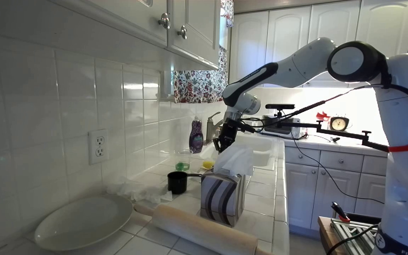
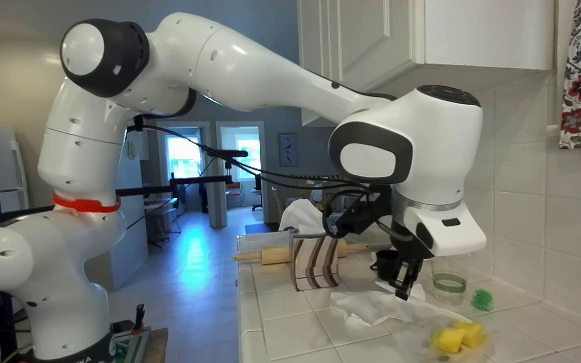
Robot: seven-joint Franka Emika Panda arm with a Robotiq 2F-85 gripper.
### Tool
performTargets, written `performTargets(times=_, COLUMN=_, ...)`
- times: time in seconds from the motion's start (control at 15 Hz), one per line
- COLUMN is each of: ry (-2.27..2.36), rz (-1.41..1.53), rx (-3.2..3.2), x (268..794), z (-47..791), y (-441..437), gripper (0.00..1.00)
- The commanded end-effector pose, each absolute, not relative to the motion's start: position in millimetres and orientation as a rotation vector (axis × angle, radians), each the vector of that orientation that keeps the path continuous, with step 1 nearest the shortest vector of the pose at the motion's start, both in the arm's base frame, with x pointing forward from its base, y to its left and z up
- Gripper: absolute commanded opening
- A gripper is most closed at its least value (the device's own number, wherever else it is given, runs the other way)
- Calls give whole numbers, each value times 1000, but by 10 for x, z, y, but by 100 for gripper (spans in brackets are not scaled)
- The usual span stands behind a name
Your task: Pick up the knife from the counter and cut the butter on the paper
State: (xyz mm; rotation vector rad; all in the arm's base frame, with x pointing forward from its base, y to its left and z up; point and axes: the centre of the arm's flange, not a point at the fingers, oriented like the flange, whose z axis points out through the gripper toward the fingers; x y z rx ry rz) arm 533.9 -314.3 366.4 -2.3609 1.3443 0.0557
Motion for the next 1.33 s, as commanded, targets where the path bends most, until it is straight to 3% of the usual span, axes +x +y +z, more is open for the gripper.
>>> performTargets(times=0.0, ry=1324, rz=28, rx=-2353, x=5226, z=3675, y=-3064, gripper=1)
performTargets(times=1.27, ry=1168, rz=84, rx=-2566, x=5177, z=3643, y=-2979, gripper=1)
